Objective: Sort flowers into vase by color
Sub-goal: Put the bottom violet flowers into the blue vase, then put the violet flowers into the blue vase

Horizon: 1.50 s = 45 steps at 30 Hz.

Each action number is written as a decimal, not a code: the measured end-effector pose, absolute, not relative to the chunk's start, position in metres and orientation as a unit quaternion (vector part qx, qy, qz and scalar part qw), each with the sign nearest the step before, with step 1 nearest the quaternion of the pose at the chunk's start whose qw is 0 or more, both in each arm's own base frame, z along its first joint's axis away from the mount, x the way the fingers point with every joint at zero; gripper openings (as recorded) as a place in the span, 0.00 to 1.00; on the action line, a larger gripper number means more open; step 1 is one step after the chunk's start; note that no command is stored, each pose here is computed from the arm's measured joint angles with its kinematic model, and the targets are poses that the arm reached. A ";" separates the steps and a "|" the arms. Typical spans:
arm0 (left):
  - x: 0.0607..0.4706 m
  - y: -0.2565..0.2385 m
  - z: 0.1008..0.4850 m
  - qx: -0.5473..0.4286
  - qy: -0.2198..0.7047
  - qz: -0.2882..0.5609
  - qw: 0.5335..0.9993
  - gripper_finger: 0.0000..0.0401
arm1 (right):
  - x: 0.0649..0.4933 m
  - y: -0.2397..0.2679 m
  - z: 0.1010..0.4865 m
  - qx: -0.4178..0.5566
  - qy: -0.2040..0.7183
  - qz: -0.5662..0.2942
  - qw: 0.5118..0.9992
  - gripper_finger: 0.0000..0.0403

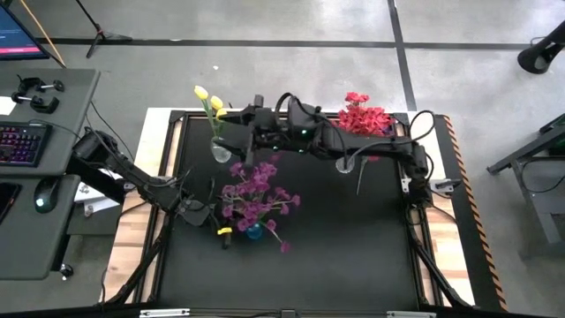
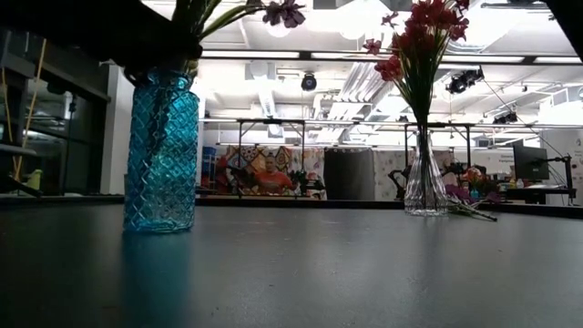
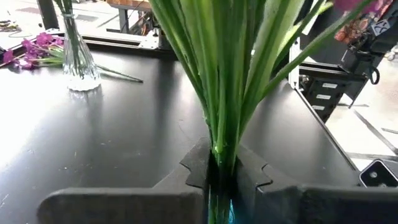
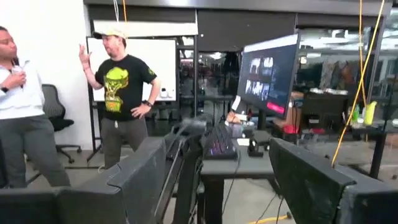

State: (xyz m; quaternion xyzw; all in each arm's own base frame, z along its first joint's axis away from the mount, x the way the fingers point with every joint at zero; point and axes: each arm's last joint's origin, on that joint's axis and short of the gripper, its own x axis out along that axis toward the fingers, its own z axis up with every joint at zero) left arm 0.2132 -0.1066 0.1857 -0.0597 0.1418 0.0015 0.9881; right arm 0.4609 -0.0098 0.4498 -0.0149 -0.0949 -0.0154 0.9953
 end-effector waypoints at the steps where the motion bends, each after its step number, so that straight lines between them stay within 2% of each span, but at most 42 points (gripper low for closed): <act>1: 0.213 -0.107 0.186 -0.060 0.141 0.000 0.988 0.07 | 0.457 -0.010 0.455 -0.018 -0.098 -0.016 0.995 0.68; 5: 0.212 -0.107 0.183 -0.057 0.149 -0.004 0.987 0.14 | 0.447 -0.009 0.464 -0.023 -0.092 -0.016 0.995 0.68; 14: 0.212 -0.109 0.186 -0.071 0.148 -0.036 0.986 0.29 | 0.448 -0.009 0.457 -0.027 -0.062 -0.015 0.998 0.68; 26: 0.196 -0.100 0.213 -0.088 0.116 -0.053 0.988 0.45 | 0.449 -0.009 0.456 -0.027 -0.057 -0.015 0.998 0.68; 33: 0.184 -0.094 0.221 -0.087 0.131 -0.073 0.985 0.49 | 0.449 -0.009 0.456 -0.027 -0.056 -0.015 0.998 0.68; 45: 0.166 -0.087 0.220 -0.081 0.193 -0.103 0.972 0.49 | 0.449 -0.009 0.454 -0.026 -0.048 -0.015 0.998 0.68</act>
